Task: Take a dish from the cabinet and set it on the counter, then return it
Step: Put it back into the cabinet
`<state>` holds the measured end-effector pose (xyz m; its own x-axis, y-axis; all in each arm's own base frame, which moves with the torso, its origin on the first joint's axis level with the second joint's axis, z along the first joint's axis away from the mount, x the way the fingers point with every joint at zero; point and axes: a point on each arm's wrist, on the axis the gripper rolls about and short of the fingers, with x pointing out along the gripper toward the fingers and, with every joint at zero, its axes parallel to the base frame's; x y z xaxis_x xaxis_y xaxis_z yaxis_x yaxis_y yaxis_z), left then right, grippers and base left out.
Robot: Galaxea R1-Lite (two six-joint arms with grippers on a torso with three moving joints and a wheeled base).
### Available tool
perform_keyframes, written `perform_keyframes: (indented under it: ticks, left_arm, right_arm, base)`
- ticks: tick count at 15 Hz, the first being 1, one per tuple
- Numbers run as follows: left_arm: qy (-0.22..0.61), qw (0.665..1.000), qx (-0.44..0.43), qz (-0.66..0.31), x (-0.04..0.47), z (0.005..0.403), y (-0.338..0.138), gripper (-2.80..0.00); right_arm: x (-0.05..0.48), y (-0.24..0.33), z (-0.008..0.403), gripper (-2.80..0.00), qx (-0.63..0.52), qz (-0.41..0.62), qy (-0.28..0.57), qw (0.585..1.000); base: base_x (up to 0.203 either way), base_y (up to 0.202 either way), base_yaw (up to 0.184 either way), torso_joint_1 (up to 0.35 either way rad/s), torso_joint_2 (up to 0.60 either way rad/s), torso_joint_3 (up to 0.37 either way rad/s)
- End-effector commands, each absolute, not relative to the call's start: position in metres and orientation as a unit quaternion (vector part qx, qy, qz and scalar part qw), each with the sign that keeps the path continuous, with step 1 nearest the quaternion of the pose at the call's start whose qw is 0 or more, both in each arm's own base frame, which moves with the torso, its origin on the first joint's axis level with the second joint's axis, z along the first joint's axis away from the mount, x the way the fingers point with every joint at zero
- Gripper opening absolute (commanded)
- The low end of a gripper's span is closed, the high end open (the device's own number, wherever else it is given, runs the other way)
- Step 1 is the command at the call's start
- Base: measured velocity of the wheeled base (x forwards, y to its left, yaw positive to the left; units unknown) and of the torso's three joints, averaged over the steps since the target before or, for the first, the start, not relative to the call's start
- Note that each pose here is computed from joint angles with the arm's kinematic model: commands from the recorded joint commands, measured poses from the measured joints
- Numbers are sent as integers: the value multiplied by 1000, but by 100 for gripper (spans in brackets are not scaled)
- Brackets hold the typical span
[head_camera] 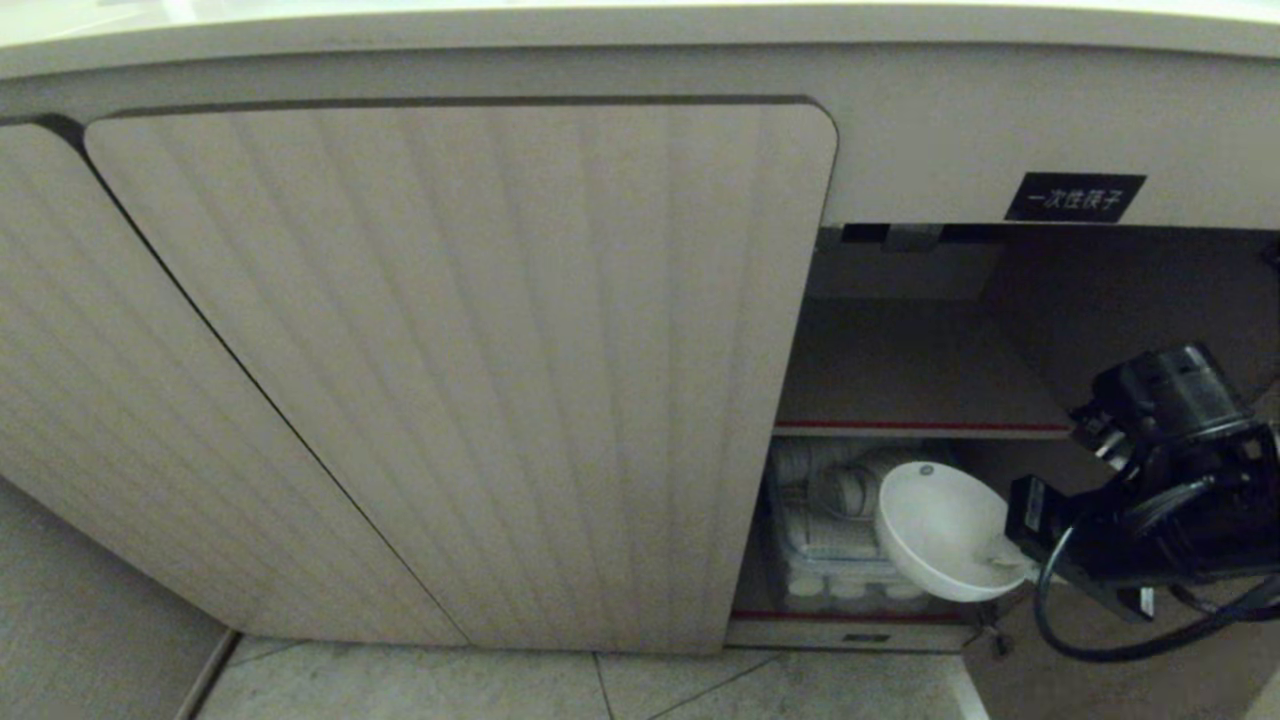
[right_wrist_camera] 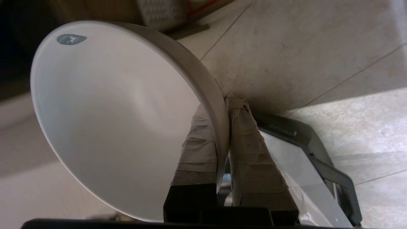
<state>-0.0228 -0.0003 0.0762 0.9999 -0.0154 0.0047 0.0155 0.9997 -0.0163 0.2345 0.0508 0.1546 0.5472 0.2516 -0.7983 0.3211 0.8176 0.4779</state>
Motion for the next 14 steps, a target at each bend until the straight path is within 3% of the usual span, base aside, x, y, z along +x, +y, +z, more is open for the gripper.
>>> perform_keyframes:
  ticks: [1, 14]
  left_arm:
    - [-2, 1000, -8, -8, -23, 76, 0, -280]
    - [-3, 1000, -8, -8, -23, 76, 0, -280]
  right_arm:
    - [239, 51, 151, -280, 298, -36, 478, 826]
    - [268, 54, 151, -280, 313, -96, 436, 838]
  base:
    - [0, 0, 0, 0, 0, 0]
    - [0, 0, 0, 0, 0, 0]
